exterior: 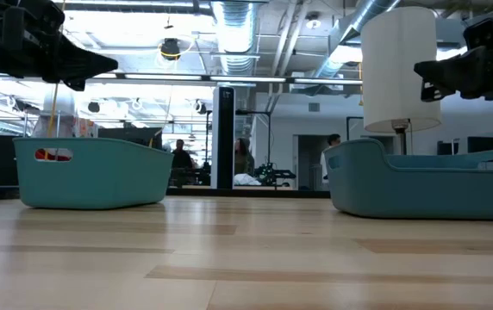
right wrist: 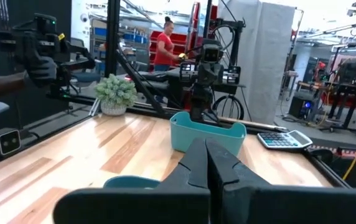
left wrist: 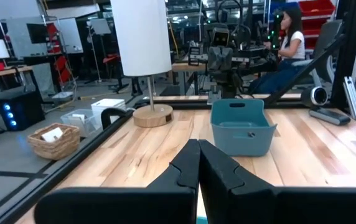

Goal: Sort batteries
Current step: Return to Home Position

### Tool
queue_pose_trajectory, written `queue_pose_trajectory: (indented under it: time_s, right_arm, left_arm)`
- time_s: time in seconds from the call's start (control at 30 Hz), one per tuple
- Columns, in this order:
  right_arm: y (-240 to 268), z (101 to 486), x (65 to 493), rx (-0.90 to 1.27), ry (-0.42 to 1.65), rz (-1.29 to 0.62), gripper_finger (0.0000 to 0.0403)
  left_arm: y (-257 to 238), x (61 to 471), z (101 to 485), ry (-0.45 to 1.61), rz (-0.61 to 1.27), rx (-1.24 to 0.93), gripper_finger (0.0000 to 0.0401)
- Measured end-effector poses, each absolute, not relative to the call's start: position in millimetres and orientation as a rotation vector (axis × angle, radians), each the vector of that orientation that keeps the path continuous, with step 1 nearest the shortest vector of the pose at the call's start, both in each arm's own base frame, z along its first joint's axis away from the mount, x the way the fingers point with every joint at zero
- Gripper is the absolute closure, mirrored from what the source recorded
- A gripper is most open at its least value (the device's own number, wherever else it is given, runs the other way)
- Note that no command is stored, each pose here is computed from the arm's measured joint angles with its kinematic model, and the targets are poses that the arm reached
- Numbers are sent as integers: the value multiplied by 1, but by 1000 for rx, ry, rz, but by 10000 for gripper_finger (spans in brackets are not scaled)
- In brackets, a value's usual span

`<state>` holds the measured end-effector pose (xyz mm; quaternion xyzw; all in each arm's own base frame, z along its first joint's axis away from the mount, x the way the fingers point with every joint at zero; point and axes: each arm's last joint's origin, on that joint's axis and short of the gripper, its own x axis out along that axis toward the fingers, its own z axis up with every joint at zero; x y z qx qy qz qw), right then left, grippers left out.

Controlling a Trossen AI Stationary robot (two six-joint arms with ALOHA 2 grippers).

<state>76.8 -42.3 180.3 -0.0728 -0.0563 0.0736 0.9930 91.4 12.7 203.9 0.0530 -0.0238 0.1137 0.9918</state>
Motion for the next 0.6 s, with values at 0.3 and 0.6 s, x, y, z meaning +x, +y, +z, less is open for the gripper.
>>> queue_pose_trajectory:
  time_s: [0.3,0.6]
  right_arm:
    - [-44,177,76,-113,-81,149,401]
    - [-42,172,77,-108,-49,175,401]
  left_arm:
    - [13,93,180,-33,225,82,401]
    - [12,96,172,-46,203,59,401]
